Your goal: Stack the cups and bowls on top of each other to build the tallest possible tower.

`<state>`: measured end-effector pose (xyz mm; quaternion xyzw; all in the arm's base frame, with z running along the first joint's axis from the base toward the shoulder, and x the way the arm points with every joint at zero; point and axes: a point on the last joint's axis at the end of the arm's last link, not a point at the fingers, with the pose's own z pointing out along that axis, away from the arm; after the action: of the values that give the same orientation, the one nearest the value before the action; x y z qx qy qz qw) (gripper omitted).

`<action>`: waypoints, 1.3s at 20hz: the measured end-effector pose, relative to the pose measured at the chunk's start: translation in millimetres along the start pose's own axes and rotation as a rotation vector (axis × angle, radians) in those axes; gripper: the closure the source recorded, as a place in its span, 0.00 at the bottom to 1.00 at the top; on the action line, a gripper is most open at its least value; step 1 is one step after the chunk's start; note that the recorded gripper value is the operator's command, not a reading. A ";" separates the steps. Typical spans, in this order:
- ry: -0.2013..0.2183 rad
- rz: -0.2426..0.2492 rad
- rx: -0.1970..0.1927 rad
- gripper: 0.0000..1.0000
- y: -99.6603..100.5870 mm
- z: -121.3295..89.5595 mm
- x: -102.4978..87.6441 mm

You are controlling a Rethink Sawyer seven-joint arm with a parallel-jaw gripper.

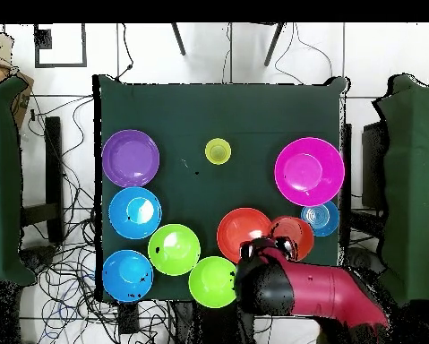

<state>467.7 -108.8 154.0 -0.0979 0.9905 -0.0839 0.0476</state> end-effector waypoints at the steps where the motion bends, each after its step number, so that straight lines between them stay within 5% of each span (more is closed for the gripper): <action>1: 0.001 -0.007 -0.002 1.00 4.1 -1.1 -4.5; 19: 0.008 0.007 -0.038 1.00 22.8 -5.1 -65.8; 26: 0.008 0.012 -0.055 1.00 28.2 8.1 -95.9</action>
<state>557.0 -63.4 148.5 -0.0929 0.9932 -0.0567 0.0415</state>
